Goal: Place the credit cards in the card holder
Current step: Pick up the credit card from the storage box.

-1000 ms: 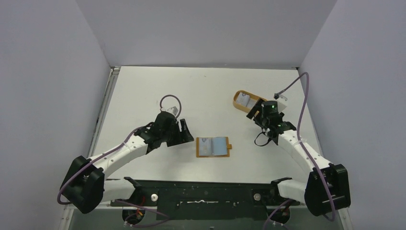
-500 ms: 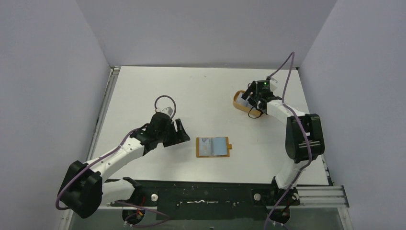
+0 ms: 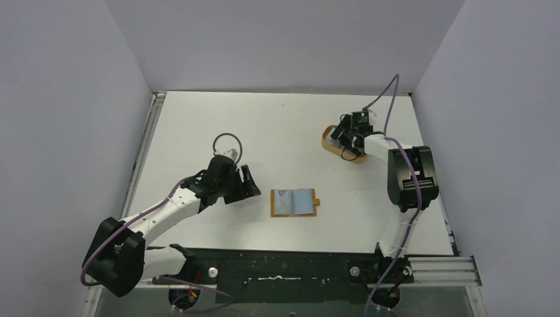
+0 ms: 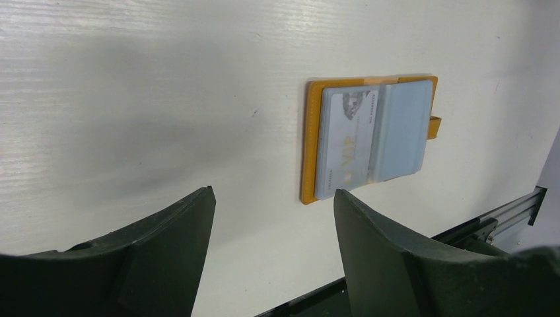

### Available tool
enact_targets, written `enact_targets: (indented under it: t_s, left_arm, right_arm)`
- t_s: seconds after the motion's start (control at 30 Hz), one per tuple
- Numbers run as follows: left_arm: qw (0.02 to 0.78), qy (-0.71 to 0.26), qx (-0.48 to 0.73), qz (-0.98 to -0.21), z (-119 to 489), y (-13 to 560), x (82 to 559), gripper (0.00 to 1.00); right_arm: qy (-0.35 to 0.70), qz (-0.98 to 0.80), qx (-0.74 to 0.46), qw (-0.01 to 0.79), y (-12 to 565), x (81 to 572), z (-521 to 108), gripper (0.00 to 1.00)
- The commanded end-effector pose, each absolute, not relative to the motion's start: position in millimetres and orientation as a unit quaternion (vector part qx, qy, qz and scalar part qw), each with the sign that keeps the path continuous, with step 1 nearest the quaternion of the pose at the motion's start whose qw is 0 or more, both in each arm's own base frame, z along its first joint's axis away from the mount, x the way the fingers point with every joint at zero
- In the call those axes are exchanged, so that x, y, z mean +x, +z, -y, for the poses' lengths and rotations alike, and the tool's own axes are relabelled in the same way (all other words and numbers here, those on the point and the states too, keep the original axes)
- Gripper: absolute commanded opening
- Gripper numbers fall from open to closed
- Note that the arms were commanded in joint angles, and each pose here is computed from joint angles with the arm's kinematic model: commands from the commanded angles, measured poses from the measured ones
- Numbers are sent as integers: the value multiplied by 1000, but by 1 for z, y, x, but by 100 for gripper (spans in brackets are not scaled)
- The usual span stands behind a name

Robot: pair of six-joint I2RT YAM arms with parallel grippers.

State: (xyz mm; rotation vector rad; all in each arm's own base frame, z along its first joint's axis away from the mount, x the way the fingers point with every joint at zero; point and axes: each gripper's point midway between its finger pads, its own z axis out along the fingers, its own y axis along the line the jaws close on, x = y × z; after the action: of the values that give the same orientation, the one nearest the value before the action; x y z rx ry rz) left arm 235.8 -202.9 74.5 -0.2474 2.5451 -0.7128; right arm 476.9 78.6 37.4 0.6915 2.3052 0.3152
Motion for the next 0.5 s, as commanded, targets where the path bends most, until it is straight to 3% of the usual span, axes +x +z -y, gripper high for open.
enact_targets:
  t_s: [0.0,0.47]
  left_arm:
    - [252,-275,-85,-924,208,82,244,64]
    - [240,-273,-87,-927,210,77,245,63]
  right_arm:
    - [132,-881,268,368,48,491,-77,68]
    - [125,-883,283,353,33,474,-58,54]
